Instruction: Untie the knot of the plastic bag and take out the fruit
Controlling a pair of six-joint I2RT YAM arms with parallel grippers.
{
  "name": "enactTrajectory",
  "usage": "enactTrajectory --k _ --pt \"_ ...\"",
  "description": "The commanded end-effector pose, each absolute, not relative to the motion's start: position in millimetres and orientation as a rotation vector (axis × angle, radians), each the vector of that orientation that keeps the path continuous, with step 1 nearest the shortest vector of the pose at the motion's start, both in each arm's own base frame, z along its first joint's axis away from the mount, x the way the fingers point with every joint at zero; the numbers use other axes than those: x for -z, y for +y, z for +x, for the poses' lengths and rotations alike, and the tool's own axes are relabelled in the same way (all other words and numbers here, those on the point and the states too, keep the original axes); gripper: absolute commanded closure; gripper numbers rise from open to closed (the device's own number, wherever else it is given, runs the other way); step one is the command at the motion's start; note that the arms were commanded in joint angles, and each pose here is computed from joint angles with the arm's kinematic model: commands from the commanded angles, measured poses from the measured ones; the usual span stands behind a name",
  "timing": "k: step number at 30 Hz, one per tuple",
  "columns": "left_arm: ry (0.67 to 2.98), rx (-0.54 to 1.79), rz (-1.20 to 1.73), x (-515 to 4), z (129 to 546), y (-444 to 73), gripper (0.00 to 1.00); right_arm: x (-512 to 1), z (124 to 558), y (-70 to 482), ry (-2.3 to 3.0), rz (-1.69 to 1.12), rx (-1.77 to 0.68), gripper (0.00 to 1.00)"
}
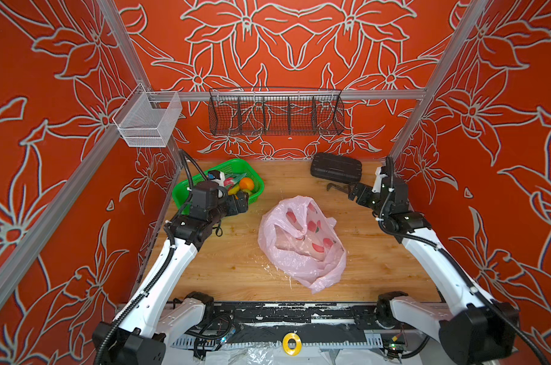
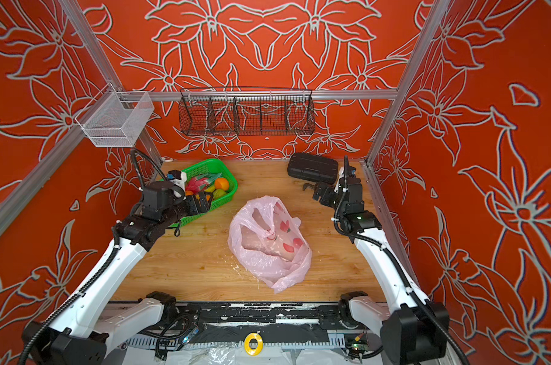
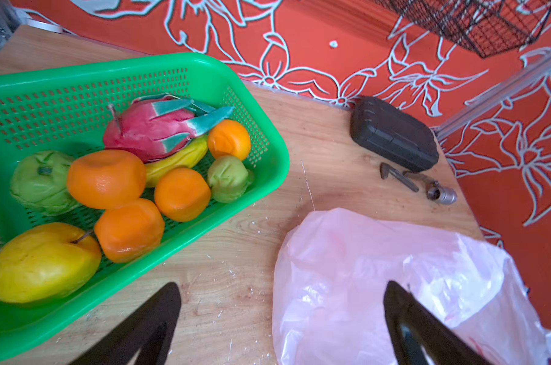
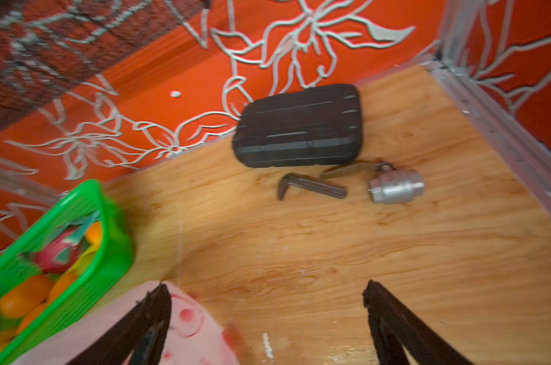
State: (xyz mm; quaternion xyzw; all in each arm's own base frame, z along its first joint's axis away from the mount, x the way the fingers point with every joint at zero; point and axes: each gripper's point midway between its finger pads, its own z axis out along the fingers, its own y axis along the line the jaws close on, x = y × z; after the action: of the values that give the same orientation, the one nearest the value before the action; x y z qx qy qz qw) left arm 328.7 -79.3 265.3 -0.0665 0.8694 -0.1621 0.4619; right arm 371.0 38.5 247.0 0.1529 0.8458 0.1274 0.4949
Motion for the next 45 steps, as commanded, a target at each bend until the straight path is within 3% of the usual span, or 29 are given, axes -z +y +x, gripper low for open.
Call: enactTrajectory --k 1,8,15,21,30,38,45 --pt "2.167 0.284 -0.117 -233 328 -79 0.01 -208 372 -6 2.102 0.474 -0.118 0.04" --pt "2.267 -0.027 -0.064 -157 323 -50 0.01 -148 367 -54 2.156 0.527 0.160 0.05" --pt "2.191 -0.160 0.017 -127 327 -30 0.01 -89 377 -47 2.200 0.358 0.221 0.06" --pt "2.174 -0.042 -0.047 -101 340 -20 0.02 -104 377 -32 2.052 0.184 0.298 0.04" --pt "2.089 -0.115 0.055 -101 363 -14 0.02 -100 368 -19 1.900 0.118 0.229 0.03" --pt "2.029 -0.025 -0.100 -86 365 12 0.03 -97 369 -22 1.918 0.137 0.233 0.03" --pt "2.111 -0.024 -0.129 -83 366 16 0.03 -97 368 -22 1.924 0.134 0.233 0.03"
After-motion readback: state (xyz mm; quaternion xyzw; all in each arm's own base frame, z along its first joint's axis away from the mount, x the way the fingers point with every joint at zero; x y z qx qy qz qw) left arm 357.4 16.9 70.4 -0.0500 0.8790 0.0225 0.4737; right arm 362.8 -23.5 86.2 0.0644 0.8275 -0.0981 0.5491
